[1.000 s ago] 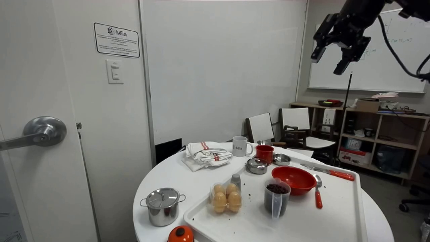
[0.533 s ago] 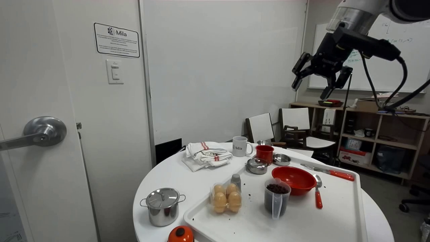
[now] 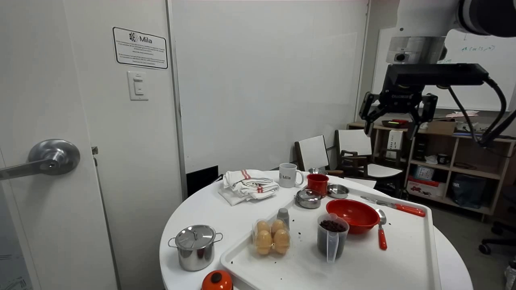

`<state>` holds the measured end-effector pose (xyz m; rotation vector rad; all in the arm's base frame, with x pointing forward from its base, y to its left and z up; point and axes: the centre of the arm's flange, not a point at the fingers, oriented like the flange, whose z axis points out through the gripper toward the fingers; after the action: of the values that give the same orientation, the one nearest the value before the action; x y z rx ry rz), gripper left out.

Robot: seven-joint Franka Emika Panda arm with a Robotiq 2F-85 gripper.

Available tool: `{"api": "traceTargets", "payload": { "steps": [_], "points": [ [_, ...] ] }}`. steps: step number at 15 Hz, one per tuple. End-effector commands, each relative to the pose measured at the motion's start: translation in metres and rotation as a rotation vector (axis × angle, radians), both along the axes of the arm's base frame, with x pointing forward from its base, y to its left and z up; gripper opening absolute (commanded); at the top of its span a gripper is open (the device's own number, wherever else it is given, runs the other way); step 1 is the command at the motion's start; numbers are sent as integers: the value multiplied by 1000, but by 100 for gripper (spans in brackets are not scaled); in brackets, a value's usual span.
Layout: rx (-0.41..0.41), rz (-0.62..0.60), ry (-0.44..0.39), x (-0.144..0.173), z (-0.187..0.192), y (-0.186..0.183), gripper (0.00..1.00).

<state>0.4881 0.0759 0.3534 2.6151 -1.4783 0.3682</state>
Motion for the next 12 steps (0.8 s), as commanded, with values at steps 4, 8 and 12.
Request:
{"api": "traceTargets", "payload": {
  "steps": [4,8,12],
  "points": [
    [-11,-20,10,5,-12,-4,100],
    [-32,54,92,18,-54,19,100],
    [-34,72,149,29,-96,46,100]
  ]
}}
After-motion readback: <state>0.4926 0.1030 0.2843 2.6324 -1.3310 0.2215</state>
